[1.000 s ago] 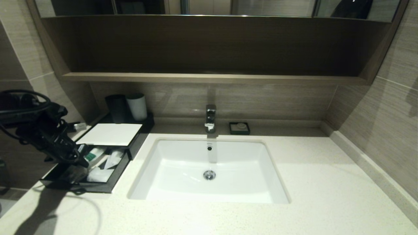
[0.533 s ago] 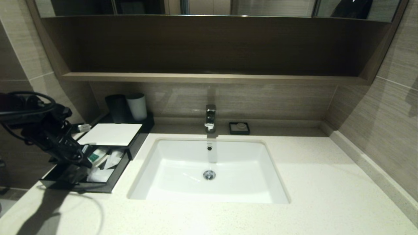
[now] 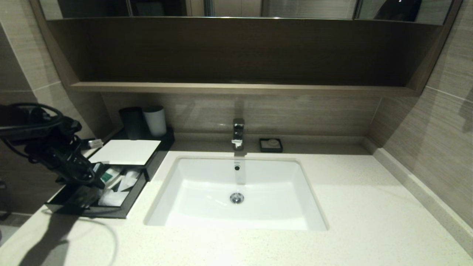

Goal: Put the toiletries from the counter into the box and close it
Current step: Place the bathroom toiletry into the drawer

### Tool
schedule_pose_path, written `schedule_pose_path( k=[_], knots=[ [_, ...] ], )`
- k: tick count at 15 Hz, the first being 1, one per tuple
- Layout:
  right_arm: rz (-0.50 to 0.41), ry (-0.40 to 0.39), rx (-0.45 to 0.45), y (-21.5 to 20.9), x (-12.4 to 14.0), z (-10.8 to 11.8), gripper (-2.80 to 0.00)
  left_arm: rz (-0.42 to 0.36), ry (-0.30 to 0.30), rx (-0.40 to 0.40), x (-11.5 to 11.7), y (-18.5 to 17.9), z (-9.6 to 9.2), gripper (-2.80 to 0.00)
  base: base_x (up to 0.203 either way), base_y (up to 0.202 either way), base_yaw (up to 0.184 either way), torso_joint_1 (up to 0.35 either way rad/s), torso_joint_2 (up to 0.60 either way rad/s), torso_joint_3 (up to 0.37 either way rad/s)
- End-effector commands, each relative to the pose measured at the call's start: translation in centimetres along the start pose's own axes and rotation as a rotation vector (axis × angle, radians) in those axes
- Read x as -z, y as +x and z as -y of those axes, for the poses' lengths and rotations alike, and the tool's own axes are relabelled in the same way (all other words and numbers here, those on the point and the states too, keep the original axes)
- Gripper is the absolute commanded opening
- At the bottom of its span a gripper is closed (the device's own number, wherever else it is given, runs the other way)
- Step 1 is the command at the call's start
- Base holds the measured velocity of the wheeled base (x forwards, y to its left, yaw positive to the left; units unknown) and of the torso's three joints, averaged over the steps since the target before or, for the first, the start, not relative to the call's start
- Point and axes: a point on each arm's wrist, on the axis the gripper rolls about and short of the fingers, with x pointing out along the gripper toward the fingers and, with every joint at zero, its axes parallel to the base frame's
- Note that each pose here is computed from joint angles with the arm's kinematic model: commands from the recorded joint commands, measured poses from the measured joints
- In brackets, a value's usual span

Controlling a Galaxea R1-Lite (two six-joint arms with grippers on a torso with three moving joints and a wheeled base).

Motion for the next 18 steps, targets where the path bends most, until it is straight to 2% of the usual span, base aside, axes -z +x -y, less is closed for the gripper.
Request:
schedule_pose_path(
  k=[1, 8, 15, 16, 18],
  knots=[
    [-0.001, 0.0, 0.0, 0.0, 0.0, 0.0, -2.8, -0.006, -0.001, 0.003, 0.1, 0.0, 0.0, 0.0, 0.0, 0.0, 0.0, 0.0, 0.0, 0.0],
    [-0.001, 0.0, 0.0, 0.0, 0.0, 0.0, -2.8, 0.011, 0.004, -0.002, 0.2, -1.2, 0.4, 0.0, 0.0, 0.0, 0.0, 0.0, 0.0, 0.0],
    [-0.001, 0.0, 0.0, 0.0, 0.0, 0.0, -2.8, 0.12, 0.011, -0.028, 0.8, -6.4, 1.9, 0.0, 0.0, 0.0, 0.0, 0.0, 0.0, 0.0],
    [-0.001, 0.0, 0.0, 0.0, 0.0, 0.0, -2.8, 0.141, 0.014, -0.032, 0.9, -7.3, 2.2, -2.8, 0.0, 0.0, 0.0, 0.0, 0.0, 0.0],
    [-0.001, 0.0, 0.0, 0.0, 0.0, 0.0, -2.8, 0.162, 0.01, -0.037, 1.4, -8.7, 2.6, -2.8, 0.0, 0.0, 0.0, 0.0, 0.0, 0.0]
  ],
)
